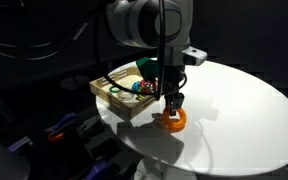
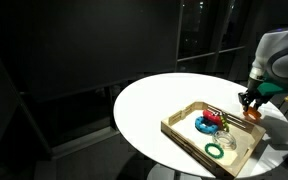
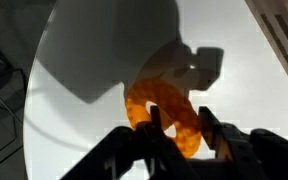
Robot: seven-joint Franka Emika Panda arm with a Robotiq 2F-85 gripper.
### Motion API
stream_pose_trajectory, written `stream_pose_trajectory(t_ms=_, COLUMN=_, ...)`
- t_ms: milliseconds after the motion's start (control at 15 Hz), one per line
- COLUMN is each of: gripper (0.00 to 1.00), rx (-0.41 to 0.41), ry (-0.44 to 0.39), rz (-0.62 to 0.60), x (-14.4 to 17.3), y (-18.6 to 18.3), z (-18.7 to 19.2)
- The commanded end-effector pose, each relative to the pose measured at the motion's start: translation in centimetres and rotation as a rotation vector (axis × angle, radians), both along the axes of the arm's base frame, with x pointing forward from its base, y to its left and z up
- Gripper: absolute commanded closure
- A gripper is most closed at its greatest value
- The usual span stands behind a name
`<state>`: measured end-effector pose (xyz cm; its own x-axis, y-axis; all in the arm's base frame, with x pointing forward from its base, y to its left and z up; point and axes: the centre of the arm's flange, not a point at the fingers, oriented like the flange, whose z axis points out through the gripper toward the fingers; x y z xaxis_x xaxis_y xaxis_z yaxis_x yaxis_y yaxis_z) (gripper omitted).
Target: Remove the orange ring from the wooden tray and put it on the table
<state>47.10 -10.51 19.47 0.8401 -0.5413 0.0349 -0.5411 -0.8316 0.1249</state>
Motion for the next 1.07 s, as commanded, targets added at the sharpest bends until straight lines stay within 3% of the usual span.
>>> stream_pose_trajectory(t_ms=0, gripper=0.24, rx=0.004, ry=-0.011, rz=-0.007, x=0.7, y=0.1, z=0.6)
stream_pose_trajectory(t_ms=200, gripper=0.02, rx=0.004, ry=-0.018, rz=0.001, x=0.8, y=0.3, z=1.7)
stream_pose_trajectory(t_ms=467, gripper=0.00, rx=0.022, ry=-0.030, rz=0.033, x=0.9, y=0.7, z=4.6)
stream_pose_trajectory(t_ms=1000, gripper=0.00, rx=0.158, ry=0.055, rz=0.235, x=-0.5, y=2.8, z=12.3)
